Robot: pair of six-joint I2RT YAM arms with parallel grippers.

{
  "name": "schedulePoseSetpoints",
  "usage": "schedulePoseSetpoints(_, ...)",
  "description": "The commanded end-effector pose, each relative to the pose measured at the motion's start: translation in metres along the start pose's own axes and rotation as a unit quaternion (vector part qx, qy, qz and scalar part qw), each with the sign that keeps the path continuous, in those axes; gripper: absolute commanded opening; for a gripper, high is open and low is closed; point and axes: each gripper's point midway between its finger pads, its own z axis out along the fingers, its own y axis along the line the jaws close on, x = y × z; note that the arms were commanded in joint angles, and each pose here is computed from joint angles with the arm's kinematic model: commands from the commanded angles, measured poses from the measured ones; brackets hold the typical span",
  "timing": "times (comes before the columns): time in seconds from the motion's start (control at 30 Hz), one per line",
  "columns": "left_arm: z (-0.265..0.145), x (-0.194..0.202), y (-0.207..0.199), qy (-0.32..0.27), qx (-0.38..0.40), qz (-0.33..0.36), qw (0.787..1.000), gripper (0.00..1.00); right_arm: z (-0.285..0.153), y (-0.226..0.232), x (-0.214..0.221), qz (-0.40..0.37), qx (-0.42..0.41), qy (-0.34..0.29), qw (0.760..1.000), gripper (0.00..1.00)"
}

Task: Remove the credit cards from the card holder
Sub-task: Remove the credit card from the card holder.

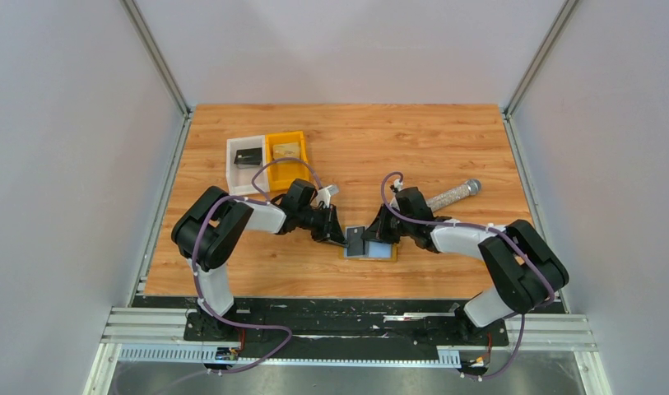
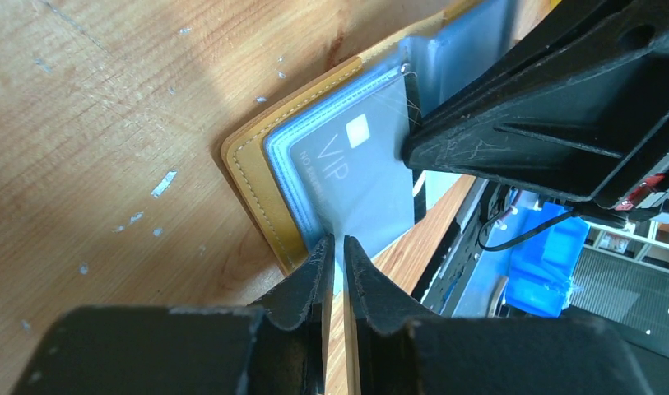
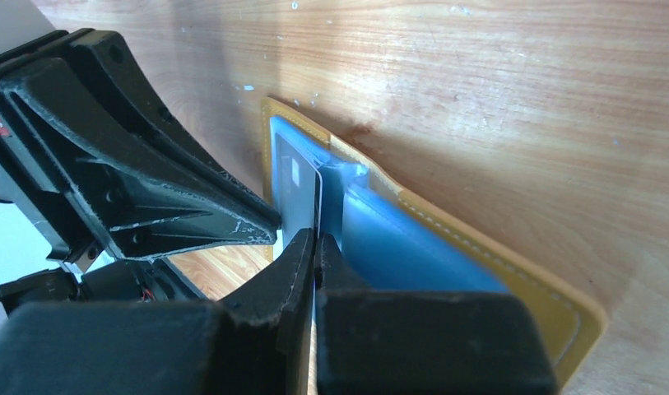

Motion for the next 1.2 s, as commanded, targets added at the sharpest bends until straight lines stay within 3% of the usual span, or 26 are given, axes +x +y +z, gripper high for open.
schedulePoseSetpoints(0.0, 0.001, 0.019, 0.021, 0.017, -0.047, -0.001, 0.999, 0.18, -0.006, 0.005, -0.002, -0.024, -0.02, -0.006, 0.999, 0.0)
schedulePoseSetpoints(0.1, 0.001, 0.02, 0.023, 0.018, -0.051, -0.003, 0.999, 0.18, -0.008, 0.007, -0.003, -0.028, -0.03, -0.001, 0.999, 0.0)
schedulePoseSetpoints(0.17, 0.001, 0.021, 0.024, 0.019, -0.052, -0.005, 0.998, 0.18, -0.009, 0.01, -0.001, -0.032, -0.041, 0.008, 0.999, 0.13)
schedulePoseSetpoints(0.23, 0.002, 0.021, 0.024, 0.019, -0.052, -0.005, 0.998, 0.18, -0.009, 0.013, 0.001, -0.034, -0.055, 0.014, 0.998, 0.18)
schedulePoseSetpoints(0.4, 0.002, 0.021, 0.025, 0.02, -0.053, -0.008, 0.998, 0.19, -0.012, 0.018, 0.004, -0.027, -0.092, 0.02, 0.995, 0.0)
schedulePoseSetpoints(1.17, 0.001, 0.022, 0.028, 0.016, -0.066, -0.016, 0.998, 0.19, -0.029, -0.001, 0.0, -0.018, -0.076, 0.031, 0.996, 0.0)
